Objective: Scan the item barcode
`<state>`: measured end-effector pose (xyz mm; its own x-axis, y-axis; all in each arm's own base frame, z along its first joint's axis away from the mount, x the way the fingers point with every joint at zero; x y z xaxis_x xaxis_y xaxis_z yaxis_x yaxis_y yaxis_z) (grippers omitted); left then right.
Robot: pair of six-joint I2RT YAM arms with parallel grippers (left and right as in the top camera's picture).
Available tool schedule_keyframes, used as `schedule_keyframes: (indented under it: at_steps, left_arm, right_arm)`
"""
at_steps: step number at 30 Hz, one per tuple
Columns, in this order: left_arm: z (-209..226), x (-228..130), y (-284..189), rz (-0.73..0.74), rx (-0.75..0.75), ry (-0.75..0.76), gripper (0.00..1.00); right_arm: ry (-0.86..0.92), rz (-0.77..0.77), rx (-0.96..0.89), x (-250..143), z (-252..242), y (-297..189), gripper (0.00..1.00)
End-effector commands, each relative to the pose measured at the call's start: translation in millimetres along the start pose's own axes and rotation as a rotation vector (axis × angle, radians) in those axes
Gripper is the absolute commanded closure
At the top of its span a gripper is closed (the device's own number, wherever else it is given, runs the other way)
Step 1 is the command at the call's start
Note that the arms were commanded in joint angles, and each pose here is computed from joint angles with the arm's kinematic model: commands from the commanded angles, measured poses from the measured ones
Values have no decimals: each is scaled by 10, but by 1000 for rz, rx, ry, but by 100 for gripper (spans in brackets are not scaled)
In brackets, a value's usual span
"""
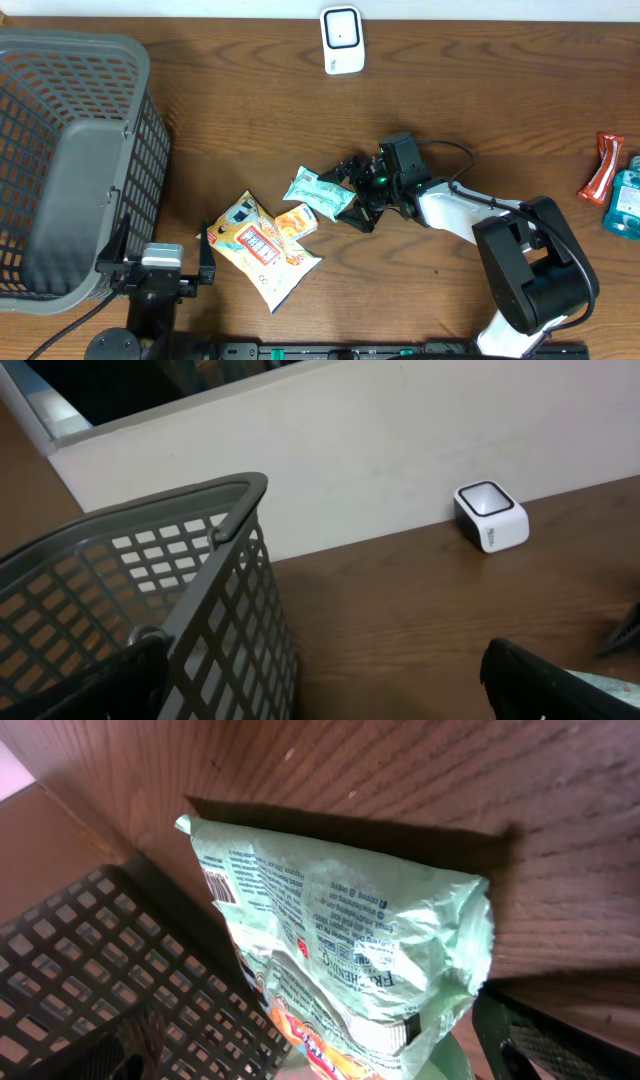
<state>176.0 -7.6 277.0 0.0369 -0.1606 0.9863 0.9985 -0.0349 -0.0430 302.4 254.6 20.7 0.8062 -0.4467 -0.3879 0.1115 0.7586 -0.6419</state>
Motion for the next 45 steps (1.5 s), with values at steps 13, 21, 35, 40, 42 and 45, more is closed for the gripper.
schedule_keyframes:
  at_steps: [13,21,35,40,42,45]
  left_arm:
    - [-7,40,-14,-14,-7,-17,0]
    - [-6,49,-15,-18,-6,-18,0]
    - [0,84,-15,-33,-4,-19,0]
    - [0,83,-15,-33,-4,-19,0]
    - [0,83,-15,-33,-4,-19,0]
    - [0,83,-15,-33,-4,-19,0]
  right_arm:
    - [-231,-419,-369,564,-958,167,43]
    - [-597,-344,-285,531,-651,284,99]
    - [-1287,-13,533,-141,533,-1106,99]
    - [-1318,-80,513,-120,626,-1216,99]
    - [-1344,-103,520,-164,690,-1310,99]
    - [-1381,-197,510,-175,813,-1567,99]
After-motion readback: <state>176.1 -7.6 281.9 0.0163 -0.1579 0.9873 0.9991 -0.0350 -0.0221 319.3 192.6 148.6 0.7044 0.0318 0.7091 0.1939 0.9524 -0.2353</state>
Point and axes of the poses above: each gripper's point midway between its finger pads, its own y axis out along the fingers, its own z axis along the line the jaws close on, x = y × z, the point moved 1 cm from there along -y, back along the fingers, and after that the axes turned 5 degrees about -y, right-handed, at the moved point
